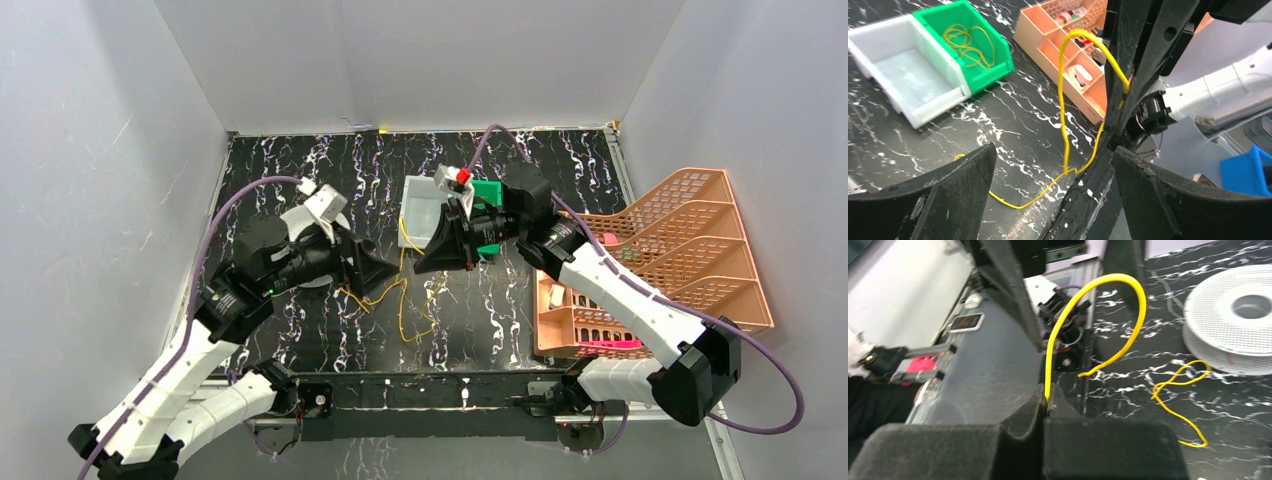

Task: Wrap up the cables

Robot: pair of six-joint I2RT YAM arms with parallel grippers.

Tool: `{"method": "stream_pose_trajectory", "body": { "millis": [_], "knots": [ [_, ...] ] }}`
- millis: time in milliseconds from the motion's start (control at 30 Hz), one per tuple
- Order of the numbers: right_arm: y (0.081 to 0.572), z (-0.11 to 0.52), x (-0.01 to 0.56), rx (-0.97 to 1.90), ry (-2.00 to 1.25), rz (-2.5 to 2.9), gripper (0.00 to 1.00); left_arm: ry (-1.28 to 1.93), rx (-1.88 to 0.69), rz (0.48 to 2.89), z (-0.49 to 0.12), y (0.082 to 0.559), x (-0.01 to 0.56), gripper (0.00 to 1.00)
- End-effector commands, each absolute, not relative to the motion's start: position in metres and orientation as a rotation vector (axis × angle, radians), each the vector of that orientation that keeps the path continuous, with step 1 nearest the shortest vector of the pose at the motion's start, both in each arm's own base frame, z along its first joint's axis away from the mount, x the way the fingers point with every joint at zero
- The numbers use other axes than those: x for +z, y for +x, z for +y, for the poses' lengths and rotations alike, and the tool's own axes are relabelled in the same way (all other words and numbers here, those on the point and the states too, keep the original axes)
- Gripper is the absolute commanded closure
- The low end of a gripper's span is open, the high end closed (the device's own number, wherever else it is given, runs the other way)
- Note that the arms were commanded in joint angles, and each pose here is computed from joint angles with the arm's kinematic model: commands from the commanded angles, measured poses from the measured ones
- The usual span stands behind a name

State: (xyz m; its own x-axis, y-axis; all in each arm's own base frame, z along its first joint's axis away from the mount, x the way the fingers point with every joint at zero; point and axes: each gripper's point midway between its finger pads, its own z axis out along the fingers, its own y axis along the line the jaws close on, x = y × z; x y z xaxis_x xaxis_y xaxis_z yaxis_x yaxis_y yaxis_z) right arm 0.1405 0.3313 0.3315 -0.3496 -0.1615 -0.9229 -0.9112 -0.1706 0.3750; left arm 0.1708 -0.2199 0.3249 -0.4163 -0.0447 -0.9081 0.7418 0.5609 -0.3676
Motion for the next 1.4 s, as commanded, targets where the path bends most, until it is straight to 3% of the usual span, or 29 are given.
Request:
{"method": "stream_pose_trajectory", "body": {
  "millis": [0,233,533,667,967,1033,1200,1367],
  "knots": [
    [0.097,0.313,0.349,1.745,-1.431,1.263,1.00,0.700,-1.170,1.697,-0.244,0.153,0.339,0.14],
    [0.076,0.301,0.346,1.821,-1.534,1.185,1.00,0.780,-1.336,1.642,-0.263,0.140,0.340,0.18],
    [0.070,0.304,0.352,1.823,-1.557,1.118,1.00,0.847,-1.487,1.627,-0.276,0.129,0.336,0.33],
    [0.069,0.305,0.356,1.819,-1.561,1.095,1.00,0.874,-1.537,1.613,-0.278,0.122,0.337,0.47],
    [0.069,0.304,0.355,1.811,-1.547,1.100,1.00,0.900,-1.594,1.573,-0.278,0.114,0.343,0.98],
    [0.069,0.304,0.354,1.800,-1.528,1.116,0.99,0.890,-1.575,1.581,-0.276,0.114,0.344,1.00],
    [0.075,0.306,0.352,1.747,-1.457,1.183,0.73,0.871,-1.533,1.639,-0.272,0.115,0.337,1.00],
    [0.087,0.307,0.347,1.656,-1.345,1.315,0.61,0.841,-1.431,1.715,-0.264,0.121,0.333,1.00]
  ]
}}
